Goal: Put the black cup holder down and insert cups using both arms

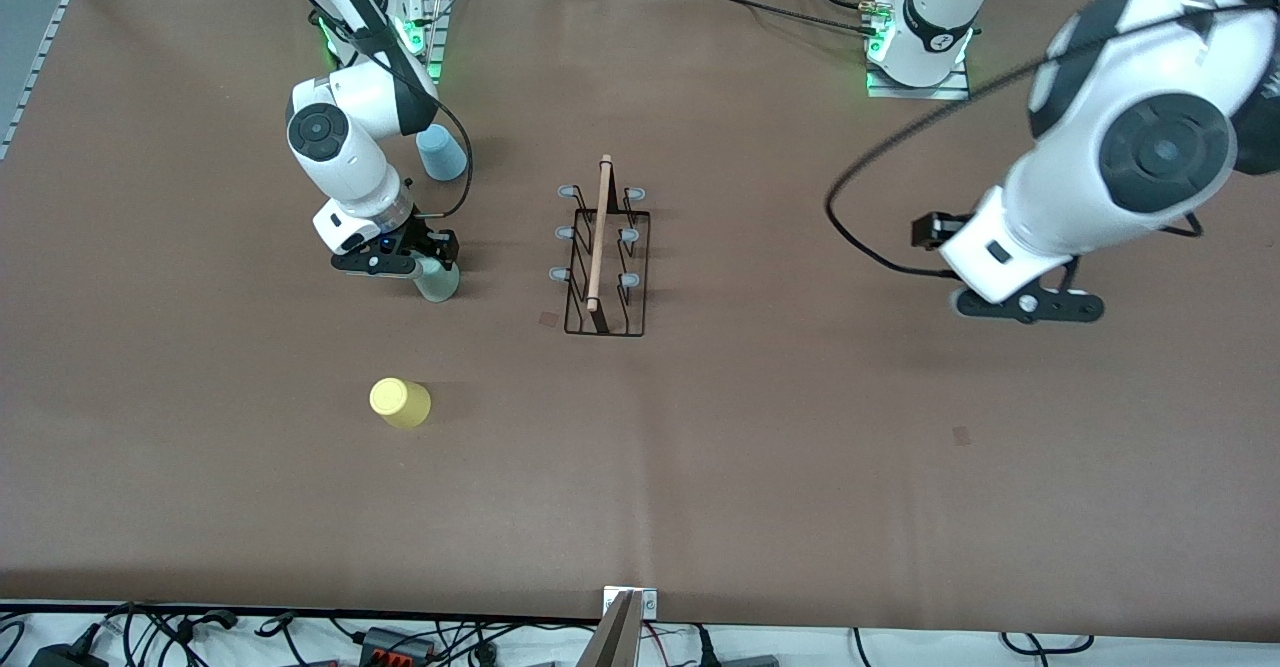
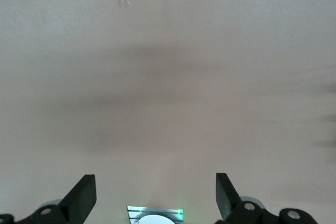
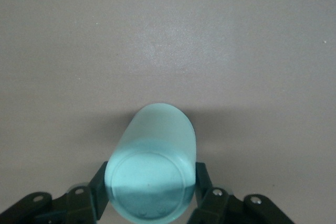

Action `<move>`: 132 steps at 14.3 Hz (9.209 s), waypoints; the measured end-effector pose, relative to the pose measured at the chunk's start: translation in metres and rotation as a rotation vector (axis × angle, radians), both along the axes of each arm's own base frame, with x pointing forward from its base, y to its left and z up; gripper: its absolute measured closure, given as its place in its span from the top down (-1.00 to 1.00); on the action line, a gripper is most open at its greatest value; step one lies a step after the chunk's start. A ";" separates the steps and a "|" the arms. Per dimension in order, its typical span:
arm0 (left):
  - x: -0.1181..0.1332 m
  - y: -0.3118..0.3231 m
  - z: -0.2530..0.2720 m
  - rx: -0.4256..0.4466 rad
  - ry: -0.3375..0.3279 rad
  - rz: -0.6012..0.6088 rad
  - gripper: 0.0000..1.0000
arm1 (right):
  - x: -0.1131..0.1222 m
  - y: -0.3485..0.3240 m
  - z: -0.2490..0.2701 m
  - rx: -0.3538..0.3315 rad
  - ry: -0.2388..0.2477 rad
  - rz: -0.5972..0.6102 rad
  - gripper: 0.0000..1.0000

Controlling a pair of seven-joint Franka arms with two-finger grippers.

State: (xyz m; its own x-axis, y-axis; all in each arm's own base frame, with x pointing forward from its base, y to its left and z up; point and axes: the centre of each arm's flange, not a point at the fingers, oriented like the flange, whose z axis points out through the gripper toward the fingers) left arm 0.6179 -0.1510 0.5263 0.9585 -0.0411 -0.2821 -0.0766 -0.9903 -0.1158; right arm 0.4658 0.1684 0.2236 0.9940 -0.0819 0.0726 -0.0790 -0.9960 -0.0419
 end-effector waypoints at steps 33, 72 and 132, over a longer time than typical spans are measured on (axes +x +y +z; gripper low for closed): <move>-0.072 0.118 0.060 -0.137 -0.163 0.005 1.00 | -0.088 0.230 0.114 0.104 0.107 -0.270 0.42; -0.070 0.126 0.073 -0.137 -0.189 0.021 1.00 | 0.208 -0.024 0.001 -0.048 -0.167 0.242 0.34; -0.070 0.123 0.074 -0.138 -0.190 0.016 1.00 | 0.116 -0.203 0.373 -0.050 0.120 -0.026 1.00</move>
State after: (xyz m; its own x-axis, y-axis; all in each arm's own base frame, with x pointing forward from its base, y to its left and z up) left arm 0.5474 -0.0277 0.6002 0.9946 -0.0517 -0.0898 -0.0510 -0.9987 0.0097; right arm 0.5819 -0.0343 0.5963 0.9934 -0.1068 -0.0425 -0.1061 -0.9942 0.0188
